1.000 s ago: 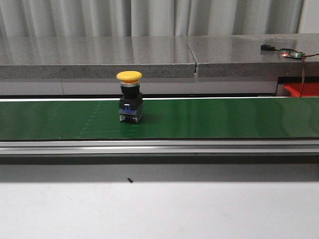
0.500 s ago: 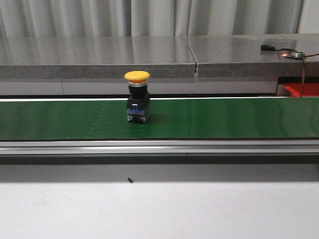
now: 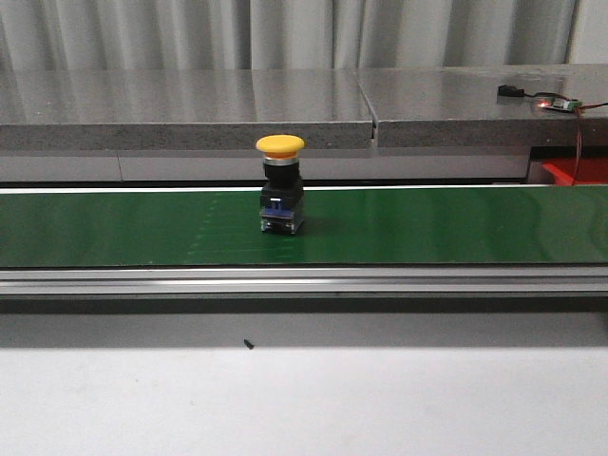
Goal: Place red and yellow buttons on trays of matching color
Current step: 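Lower the right gripper onto the yellow button on the belt and close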
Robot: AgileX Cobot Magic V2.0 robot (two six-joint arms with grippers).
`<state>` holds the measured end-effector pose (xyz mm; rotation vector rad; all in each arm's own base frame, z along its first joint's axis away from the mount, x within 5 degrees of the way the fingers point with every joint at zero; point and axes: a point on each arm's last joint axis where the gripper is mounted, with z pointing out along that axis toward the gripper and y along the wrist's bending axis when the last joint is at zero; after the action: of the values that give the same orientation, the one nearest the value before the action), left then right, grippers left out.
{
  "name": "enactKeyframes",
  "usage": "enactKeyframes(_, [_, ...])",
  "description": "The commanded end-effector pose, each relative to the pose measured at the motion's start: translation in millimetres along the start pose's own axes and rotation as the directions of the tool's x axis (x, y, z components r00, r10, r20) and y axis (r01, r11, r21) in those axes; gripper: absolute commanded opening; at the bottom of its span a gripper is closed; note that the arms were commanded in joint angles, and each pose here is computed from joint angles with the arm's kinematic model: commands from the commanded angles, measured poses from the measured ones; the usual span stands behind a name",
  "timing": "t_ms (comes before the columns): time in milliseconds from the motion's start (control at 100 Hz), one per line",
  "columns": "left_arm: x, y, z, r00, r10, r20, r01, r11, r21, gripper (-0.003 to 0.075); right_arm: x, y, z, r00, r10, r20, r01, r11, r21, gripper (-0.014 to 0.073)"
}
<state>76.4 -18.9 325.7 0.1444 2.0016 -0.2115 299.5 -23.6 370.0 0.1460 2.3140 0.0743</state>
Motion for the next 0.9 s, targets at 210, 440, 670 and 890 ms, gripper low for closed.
enactKeyframes(210, [-14.5, -1.4, -4.0, 0.995, -0.011, 0.1, 0.01, 1.0, 0.01, -0.0019, 11.1, 86.9, -7.9, 0.974, -0.226, 0.008, 0.222, 0.95, -0.219, 0.0528])
enactKeyframes(440, [-14.5, -1.4, -4.0, 0.995, -0.011, 0.1, 0.01, 1.0, 0.01, -0.0019, 37.4, 145.9, 8.5, 0.914, -0.404, -0.041, 0.365, 0.861, -0.354, 0.0528])
enactKeyframes(670, [-14.5, -1.4, -4.0, 0.995, -0.011, 0.1, 0.01, 1.0, 0.01, -0.0019, 66.1, 182.7, 34.6, 0.849, -0.513, -0.127, 0.405, 0.785, -0.468, 0.0642])
enactKeyframes(890, [-14.5, -1.4, -4.0, 0.995, -0.011, 0.1, 0.01, 1.0, 0.01, -0.0019, 65.4, 199.7, 48.1, 0.84, -0.53, -0.115, 0.418, 0.768, -0.486, 0.0652])
